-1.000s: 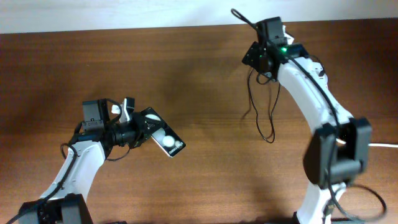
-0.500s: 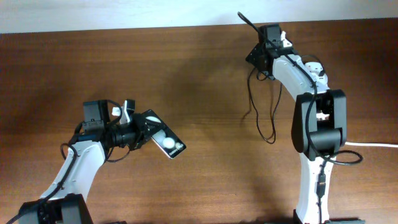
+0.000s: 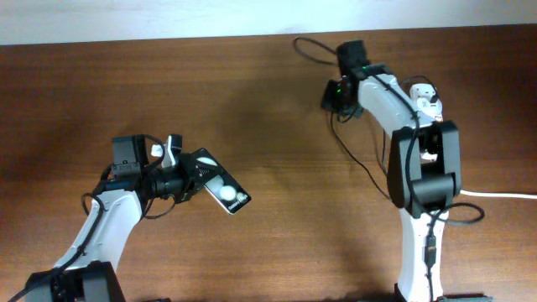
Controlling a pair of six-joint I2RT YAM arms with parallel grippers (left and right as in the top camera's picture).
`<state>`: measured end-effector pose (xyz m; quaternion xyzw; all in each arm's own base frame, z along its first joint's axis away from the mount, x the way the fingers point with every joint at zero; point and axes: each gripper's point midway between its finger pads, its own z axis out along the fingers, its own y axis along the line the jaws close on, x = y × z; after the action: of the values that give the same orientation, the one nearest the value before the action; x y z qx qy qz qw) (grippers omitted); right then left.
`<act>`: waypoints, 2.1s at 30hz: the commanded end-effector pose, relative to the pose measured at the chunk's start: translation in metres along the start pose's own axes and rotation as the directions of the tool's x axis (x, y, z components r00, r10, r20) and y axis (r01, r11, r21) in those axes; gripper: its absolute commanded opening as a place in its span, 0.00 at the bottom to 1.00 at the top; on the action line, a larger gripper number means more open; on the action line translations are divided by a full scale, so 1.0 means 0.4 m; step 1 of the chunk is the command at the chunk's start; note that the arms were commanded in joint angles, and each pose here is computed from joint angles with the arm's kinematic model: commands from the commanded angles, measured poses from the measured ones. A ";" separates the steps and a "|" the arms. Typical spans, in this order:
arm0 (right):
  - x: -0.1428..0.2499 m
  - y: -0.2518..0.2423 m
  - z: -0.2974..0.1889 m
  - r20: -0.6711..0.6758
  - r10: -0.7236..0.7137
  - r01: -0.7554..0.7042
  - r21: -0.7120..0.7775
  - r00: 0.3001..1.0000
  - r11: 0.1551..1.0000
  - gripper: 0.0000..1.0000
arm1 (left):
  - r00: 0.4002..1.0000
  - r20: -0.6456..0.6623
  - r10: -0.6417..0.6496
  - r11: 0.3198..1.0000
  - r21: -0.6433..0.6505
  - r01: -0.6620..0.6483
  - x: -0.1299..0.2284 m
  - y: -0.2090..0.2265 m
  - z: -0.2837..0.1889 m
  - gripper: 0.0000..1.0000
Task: Plug charger to phone and switch on socket
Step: 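Move the right gripper to the black charging cable near the power strip, then grasp the cable's USB-C plug with the right gripper and bring it to the phone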
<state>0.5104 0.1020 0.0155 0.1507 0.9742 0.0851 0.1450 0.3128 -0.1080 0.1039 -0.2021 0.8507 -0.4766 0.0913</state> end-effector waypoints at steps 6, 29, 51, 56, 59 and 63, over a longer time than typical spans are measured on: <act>0.341 0.224 -0.153 -0.240 -0.417 0.424 -0.023 0.877 0.905 0.04 | 1.000 -0.005 0.010 1.000 0.028 -0.009 -0.002 -0.020 -0.005 0.00; 0.036 0.095 -0.082 0.133 -0.031 0.011 0.154 0.991 0.988 0.99 | 1.000 -0.005 0.009 1.000 0.028 -0.009 -0.002 -0.020 -0.005 0.00; 0.080 0.028 0.075 0.093 0.050 -0.073 0.256 0.994 0.964 0.29 | 1.000 -0.005 0.010 1.000 0.028 -0.010 -0.002 -0.020 -0.005 0.00; 0.072 0.038 0.021 0.082 0.047 -0.067 0.255 0.996 0.965 0.04 | 1.000 -0.005 0.010 1.000 0.028 -0.010 -0.002 -0.020 -0.005 0.00; 0.070 0.064 -0.076 0.027 -0.038 0.031 0.232 0.999 0.972 0.04 | 1.000 -0.005 0.011 1.000 0.028 -0.011 -0.002 -0.021 -0.005 0.00; 0.114 0.081 -0.288 -0.050 -0.106 0.114 0.170 0.993 0.979 0.04 | 1.000 -0.021 0.016 0.998 0.056 -0.015 0.004 -0.033 -0.006 0.00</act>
<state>0.4466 0.1260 0.0412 0.1369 0.9860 -0.0583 0.0751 0.3128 -0.1081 0.1040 -0.2019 0.8506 -0.4769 0.0913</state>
